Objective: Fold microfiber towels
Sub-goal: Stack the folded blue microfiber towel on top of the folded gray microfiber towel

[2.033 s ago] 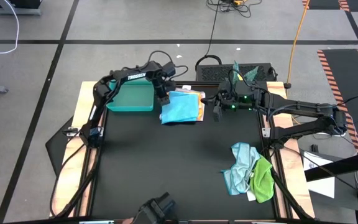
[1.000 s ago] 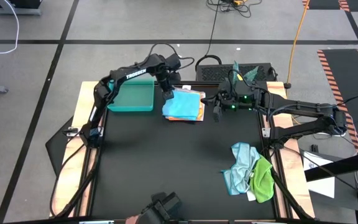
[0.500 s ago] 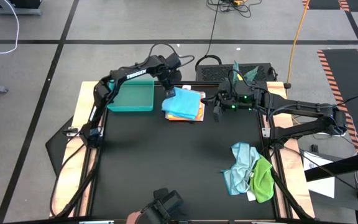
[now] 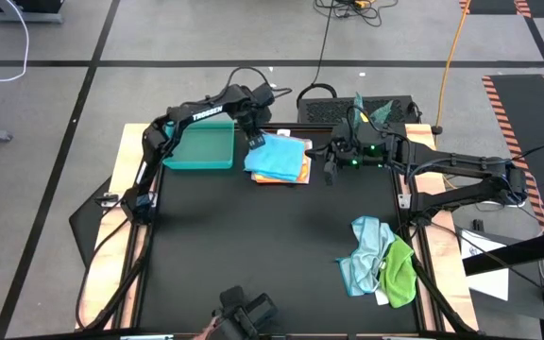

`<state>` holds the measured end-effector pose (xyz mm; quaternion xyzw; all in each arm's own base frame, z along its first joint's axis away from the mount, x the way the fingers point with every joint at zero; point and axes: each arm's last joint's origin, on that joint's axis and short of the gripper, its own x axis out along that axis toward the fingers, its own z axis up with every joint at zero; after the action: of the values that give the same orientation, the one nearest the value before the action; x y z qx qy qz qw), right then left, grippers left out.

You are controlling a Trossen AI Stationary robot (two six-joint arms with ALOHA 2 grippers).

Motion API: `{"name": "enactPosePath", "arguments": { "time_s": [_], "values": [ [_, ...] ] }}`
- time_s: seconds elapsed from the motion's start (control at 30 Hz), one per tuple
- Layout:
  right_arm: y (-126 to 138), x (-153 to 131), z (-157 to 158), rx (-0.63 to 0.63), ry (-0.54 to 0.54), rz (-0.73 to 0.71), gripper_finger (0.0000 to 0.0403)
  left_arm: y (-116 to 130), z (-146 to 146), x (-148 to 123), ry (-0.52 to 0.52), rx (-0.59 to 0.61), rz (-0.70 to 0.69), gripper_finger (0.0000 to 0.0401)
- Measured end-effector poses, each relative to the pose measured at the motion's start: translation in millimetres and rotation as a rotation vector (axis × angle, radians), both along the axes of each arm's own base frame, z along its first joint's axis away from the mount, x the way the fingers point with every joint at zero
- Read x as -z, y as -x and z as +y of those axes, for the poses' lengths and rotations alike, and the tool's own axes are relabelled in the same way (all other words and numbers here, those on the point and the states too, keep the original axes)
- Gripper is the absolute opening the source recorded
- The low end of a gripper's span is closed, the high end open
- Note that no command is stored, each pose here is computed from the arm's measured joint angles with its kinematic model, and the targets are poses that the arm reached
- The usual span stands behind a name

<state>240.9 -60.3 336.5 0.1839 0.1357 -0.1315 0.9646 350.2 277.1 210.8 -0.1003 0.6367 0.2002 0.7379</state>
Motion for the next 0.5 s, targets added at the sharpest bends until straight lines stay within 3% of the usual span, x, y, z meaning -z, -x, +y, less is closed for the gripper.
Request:
{"name": "enactPosePath", "arguments": {
  "time_s": [0.23,0.5],
  "values": [
    [2.2,5.8,0.1,0.010,-0.026,0.061,0.0000,-0.2,-28.6,-30.8,0.034,-0.098,-0.035,0.0199],
    [0.2,61.4,-4.5,0.061,-0.117,0.317,0.0000,1.1,-95.9,-119.1,-0.046,-0.169,-0.308,0.0198]
  ]
}}
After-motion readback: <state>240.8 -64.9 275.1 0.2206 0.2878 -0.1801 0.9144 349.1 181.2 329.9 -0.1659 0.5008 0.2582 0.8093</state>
